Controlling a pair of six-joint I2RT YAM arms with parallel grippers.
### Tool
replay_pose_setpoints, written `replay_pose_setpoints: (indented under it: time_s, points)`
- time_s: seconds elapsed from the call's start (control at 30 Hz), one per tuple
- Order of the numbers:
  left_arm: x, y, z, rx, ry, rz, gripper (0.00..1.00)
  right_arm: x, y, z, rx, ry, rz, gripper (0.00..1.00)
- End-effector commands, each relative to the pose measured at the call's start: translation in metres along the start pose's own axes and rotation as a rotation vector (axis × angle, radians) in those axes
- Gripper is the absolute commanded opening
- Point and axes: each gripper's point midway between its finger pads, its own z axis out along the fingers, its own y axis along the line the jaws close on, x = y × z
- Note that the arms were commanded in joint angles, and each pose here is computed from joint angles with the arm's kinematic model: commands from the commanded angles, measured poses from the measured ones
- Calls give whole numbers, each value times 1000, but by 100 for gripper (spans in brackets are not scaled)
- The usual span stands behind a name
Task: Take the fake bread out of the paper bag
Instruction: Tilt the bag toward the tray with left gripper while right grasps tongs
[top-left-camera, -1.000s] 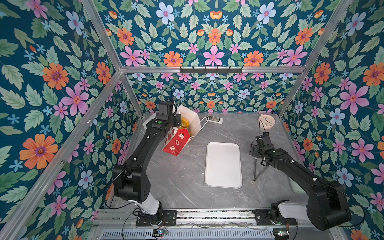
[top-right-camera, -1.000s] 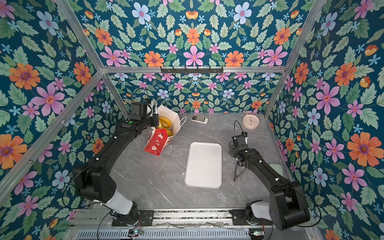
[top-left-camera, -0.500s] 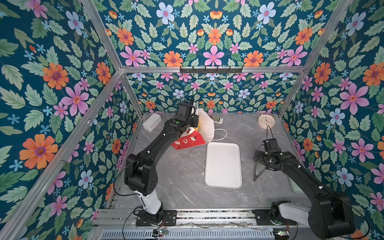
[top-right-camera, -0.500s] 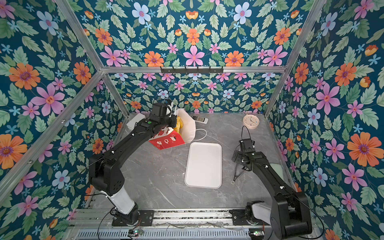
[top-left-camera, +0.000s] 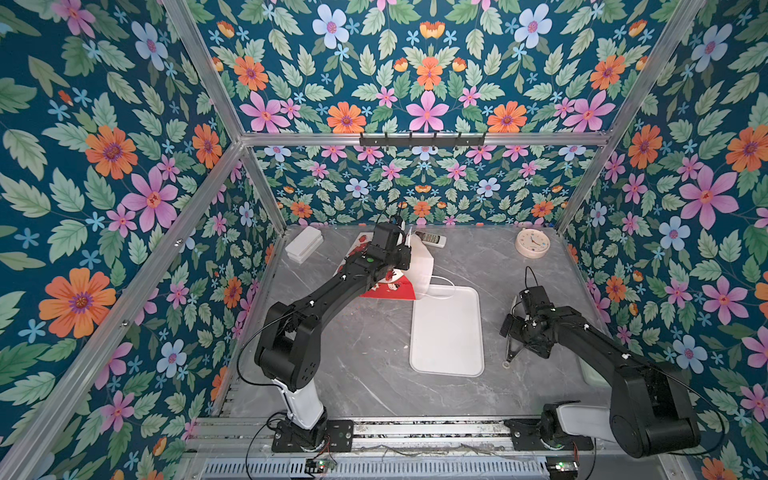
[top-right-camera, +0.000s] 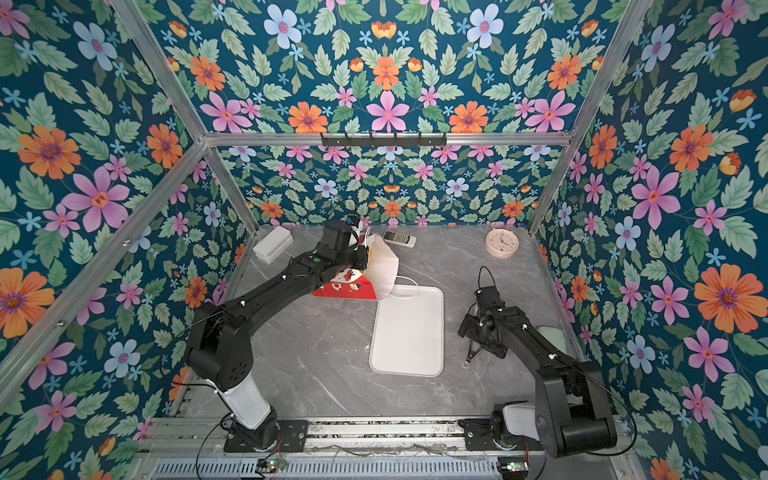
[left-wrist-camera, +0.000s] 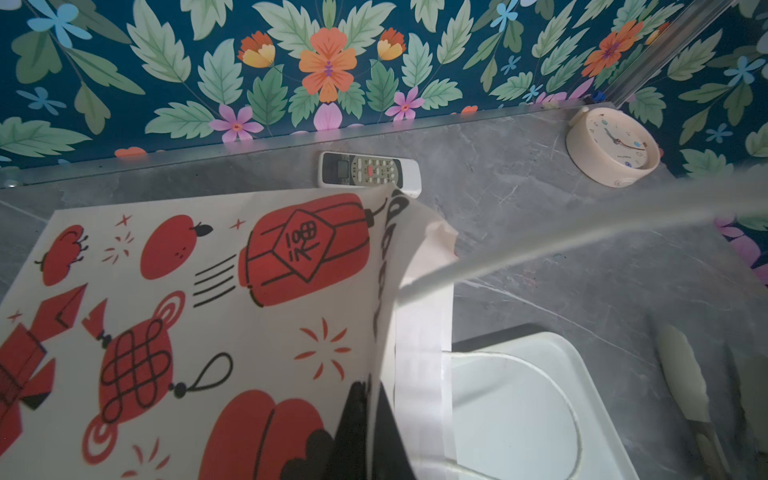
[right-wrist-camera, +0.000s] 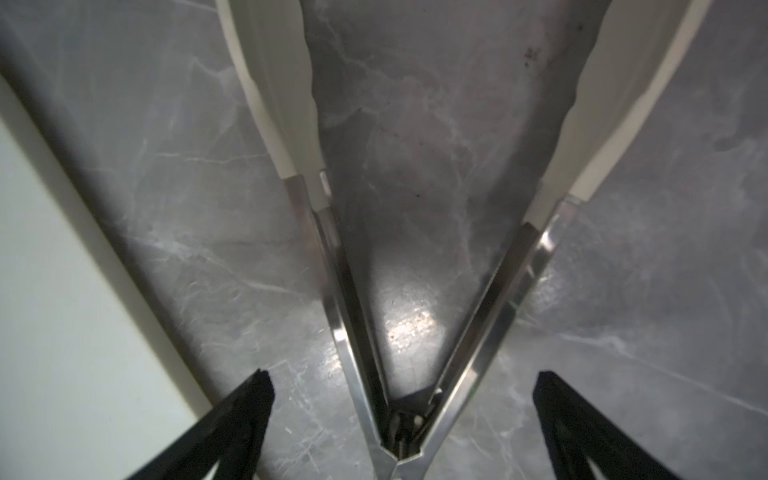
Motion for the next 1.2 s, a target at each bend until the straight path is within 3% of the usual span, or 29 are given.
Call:
replay_pose_setpoints:
  time_s: [0.0, 0.1, 0.3, 0.5, 0.67, 0.8, 1.07, 1.17]
  points:
    - [-15, -15, -5, 78, -76, -20, 0, -10, -2, 5, 24, -34, 39, 99]
    - [-10, -19, -5, 100, -73, -24, 0, -14, -3, 14, 34, -24, 64, 99]
    - [0, -25, -7, 127, -56, -25, 0, -26, -4, 23, 56, -20, 81, 79]
    - [3, -25, -12, 128, -63, -23, 0, -23, -8, 31, 81, 8, 76, 41]
    - [7, -26, -12, 129, -56, -22, 0, -20, 4, 23, 16, 11, 6, 2]
    - [9, -25, -11, 129, -51, -23, 0, -15, 40, 1, -102, -15, -154, 0]
    - [13, -22, -3, 112, -36, -24, 0, 3, 96, -49, -31, -104, -721, 0]
    - [14, -22, -2, 112, -30, -24, 0, 13, 114, -56, -97, -111, -813, 0]
